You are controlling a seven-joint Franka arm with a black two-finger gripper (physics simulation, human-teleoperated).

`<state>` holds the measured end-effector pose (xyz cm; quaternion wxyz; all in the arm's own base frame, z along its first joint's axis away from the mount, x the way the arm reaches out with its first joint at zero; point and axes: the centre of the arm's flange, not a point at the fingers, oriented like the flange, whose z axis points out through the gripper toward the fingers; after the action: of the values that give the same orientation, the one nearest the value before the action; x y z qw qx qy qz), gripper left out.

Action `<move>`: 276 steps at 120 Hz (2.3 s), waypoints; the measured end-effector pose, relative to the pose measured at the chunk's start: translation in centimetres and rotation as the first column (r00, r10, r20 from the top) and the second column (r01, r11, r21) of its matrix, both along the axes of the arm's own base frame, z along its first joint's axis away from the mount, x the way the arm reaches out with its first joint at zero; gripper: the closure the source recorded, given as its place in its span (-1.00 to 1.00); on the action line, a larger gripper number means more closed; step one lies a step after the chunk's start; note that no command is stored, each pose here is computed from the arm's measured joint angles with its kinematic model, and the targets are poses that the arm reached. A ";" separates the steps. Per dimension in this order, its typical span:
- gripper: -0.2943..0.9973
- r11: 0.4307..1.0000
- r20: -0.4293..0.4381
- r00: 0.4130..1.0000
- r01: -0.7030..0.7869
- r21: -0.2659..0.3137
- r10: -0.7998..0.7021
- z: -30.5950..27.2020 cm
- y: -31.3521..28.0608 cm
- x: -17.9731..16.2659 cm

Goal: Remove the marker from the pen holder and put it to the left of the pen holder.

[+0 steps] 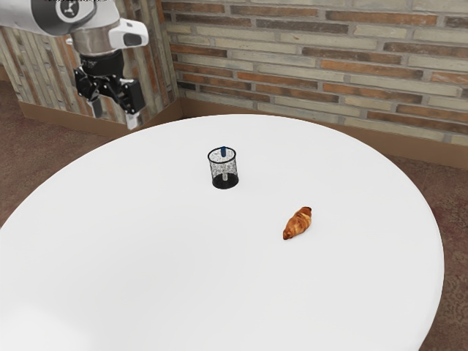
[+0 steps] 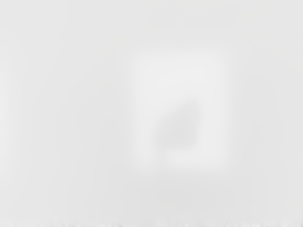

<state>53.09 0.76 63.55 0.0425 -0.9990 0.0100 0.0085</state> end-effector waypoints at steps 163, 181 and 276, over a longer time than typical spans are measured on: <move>-0.54 0.996 0.491 0.867 0.079 0.040 -0.088 -29.2 0.4 27.3; -0.54 0.998 0.502 0.862 0.067 0.013 -0.064 -30.0 0.5 27.2; 0.58 0.999 0.512 0.858 0.050 -0.018 -0.033 -30.1 0.5 26.8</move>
<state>79.90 1.22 33.48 0.0284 -0.9655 0.0201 -0.2579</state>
